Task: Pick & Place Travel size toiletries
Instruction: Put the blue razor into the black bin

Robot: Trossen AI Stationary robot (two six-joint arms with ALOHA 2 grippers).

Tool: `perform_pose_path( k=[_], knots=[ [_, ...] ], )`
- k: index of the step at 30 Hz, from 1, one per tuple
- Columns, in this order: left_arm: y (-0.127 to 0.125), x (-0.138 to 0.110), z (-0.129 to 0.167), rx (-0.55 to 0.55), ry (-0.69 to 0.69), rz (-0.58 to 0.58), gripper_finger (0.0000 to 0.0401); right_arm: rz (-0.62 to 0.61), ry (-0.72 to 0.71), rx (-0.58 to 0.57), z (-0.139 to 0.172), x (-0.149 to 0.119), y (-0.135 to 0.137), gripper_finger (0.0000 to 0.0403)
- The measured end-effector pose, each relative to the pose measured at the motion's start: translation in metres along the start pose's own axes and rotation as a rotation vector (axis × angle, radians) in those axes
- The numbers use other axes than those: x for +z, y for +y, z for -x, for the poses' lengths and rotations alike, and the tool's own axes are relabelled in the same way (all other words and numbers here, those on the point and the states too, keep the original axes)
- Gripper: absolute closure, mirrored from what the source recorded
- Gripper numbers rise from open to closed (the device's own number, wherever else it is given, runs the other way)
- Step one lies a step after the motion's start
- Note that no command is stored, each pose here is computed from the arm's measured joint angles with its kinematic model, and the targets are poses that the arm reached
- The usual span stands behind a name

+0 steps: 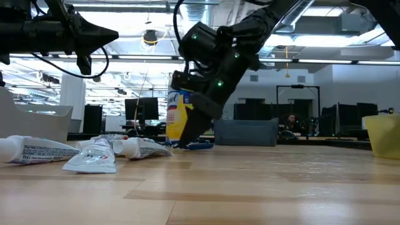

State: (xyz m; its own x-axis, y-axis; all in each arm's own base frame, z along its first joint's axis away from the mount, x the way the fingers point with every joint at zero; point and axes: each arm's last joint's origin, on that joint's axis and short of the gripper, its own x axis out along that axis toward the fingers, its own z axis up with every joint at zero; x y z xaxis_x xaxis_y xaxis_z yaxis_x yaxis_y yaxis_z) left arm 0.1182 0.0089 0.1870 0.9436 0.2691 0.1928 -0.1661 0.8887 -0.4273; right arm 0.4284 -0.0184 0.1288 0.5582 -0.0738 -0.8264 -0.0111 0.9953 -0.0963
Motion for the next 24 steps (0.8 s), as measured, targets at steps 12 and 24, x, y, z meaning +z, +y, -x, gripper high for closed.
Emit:
perform_pose_path(
  k=[12,24],
  knots=[
    [0.000,0.000,0.000,0.000,0.000,0.000,0.0401,-0.059,0.002,-0.025,-0.005,-0.016,0.001,0.0199],
    [0.000,0.000,0.000,0.000,0.000,0.000,0.0401,-0.060,0.006,-0.017,-0.006,-0.017,0.003,0.0340]
  ],
)
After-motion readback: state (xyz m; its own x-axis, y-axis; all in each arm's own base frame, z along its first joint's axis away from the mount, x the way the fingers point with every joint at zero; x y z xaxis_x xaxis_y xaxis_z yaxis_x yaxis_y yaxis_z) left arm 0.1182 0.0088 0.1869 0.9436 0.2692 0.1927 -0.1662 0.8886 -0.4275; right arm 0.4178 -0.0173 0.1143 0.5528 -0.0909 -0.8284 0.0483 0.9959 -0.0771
